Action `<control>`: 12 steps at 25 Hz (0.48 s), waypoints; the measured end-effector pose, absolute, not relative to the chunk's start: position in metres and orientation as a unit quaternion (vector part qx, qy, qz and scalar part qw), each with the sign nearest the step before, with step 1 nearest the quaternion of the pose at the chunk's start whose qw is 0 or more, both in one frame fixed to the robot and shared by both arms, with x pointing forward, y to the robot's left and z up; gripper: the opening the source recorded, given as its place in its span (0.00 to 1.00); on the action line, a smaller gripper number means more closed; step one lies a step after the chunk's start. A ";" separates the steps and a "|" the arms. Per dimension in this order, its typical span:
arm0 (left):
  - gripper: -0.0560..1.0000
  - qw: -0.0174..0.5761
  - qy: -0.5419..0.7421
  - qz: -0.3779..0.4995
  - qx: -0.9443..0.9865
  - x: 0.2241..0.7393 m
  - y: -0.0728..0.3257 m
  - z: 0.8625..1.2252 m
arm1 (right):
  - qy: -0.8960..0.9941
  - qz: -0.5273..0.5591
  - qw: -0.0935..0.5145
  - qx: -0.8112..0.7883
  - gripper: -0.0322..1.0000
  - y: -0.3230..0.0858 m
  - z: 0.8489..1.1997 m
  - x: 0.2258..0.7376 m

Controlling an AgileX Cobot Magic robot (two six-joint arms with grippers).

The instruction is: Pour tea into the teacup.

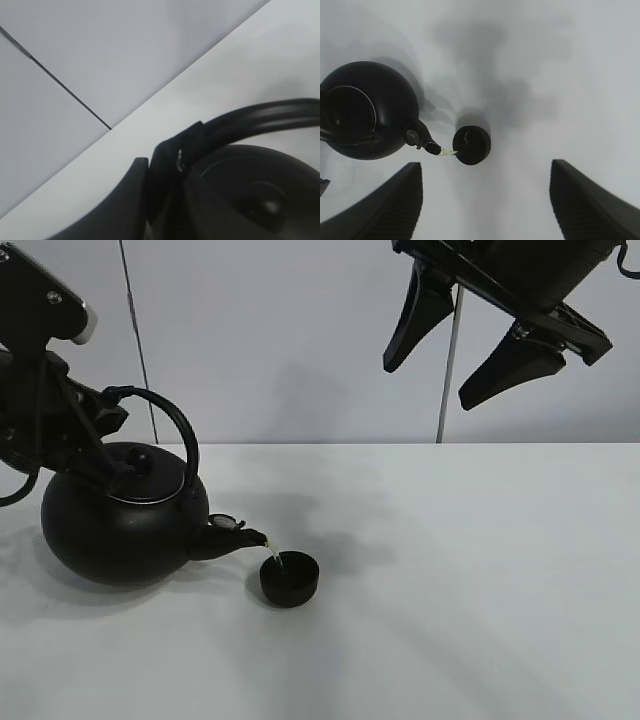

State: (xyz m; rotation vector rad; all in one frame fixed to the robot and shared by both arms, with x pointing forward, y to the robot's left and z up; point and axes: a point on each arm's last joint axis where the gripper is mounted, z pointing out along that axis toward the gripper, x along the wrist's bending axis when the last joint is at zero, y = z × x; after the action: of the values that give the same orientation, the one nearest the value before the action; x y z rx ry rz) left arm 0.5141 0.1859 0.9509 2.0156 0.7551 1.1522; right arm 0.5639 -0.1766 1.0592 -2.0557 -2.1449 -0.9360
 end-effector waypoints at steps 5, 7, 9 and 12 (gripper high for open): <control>0.16 0.343 0.290 0.443 0.776 0.514 0.186 0.951 | -0.689 -0.300 0.013 -0.660 0.51 -0.177 1.059 0.564; 0.16 0.343 0.292 0.443 0.775 0.514 0.186 0.951 | -0.689 -0.300 0.013 -0.660 0.51 -0.177 1.059 0.564; 0.16 0.344 0.295 0.442 0.774 0.514 0.186 0.951 | -0.689 -0.300 0.013 -0.660 0.51 -0.177 1.059 0.564; 0.16 0.346 0.297 0.441 0.773 0.514 0.186 0.951 | -0.689 -0.300 0.013 -0.660 0.51 -0.177 1.059 0.564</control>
State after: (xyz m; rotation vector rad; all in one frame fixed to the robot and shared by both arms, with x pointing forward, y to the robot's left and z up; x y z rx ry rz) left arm 0.5141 0.1861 0.9507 2.0078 0.7714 1.1435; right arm 0.5639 -0.1766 1.0592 -2.0557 -2.1449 -0.9360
